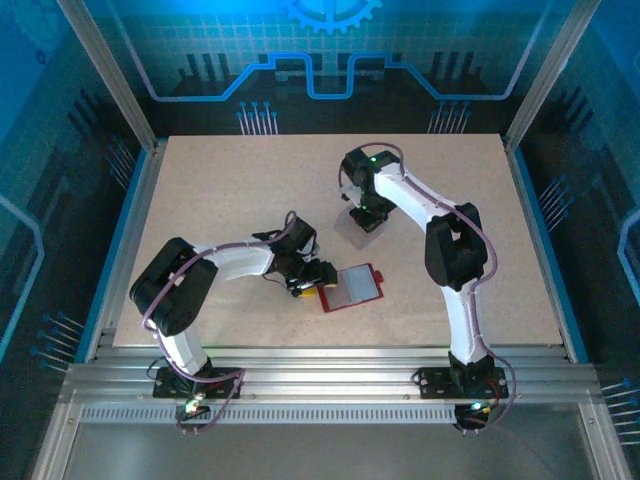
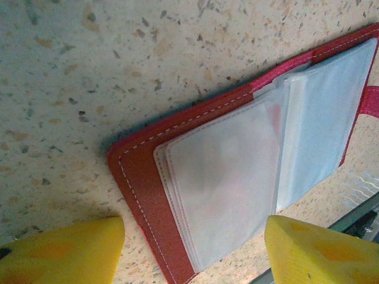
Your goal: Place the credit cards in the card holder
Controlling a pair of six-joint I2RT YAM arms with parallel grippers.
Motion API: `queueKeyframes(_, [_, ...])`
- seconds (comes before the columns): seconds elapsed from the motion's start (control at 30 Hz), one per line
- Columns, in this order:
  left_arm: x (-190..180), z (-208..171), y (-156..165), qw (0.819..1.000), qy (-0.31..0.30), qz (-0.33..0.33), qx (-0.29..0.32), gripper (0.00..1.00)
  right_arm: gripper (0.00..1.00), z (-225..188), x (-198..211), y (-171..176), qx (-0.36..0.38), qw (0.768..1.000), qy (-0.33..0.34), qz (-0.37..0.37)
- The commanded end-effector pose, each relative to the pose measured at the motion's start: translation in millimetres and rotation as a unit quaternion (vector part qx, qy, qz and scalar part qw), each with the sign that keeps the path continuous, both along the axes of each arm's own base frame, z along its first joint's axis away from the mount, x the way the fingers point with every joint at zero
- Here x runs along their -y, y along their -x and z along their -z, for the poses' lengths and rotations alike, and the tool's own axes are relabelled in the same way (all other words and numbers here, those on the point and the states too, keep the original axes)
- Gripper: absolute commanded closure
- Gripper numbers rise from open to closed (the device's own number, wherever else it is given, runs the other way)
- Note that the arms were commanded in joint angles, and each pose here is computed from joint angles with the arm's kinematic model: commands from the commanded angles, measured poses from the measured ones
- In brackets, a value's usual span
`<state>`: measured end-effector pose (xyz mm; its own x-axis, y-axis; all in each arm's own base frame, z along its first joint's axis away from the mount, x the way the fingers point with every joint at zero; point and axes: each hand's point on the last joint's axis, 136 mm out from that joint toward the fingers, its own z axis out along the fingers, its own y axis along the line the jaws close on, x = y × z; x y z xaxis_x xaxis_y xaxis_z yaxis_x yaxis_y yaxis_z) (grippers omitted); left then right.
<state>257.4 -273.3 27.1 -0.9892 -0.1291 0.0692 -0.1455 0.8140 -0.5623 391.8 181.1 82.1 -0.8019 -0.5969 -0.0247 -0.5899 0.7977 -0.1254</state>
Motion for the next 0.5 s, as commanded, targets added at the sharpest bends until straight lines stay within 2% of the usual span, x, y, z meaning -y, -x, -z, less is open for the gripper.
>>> queueKeyframes(0.0, [-2.4, 11.4, -5.5, 1.0, -0.013, -0.002, -0.002, 0.33, 0.93, 5.0, 4.3, -1.6, -0.013, 1.0, 0.001, 0.001])
queueKeyframes(0.17, [-3.0, 12.4, -4.7, 1.0, -0.014, -0.003, -0.003, 0.33, 1.0, 3.5, 4.0, -2.6, -0.01, 1.0, 0.0, 0.003])
queueKeyframes(0.47, [-4.2, 12.6, -3.2, 1.0, -0.014, -0.004, -0.004, 0.33, 1.0, -9.6, 5.5, -4.9, 0.01, 1.0, -0.002, 0.008])
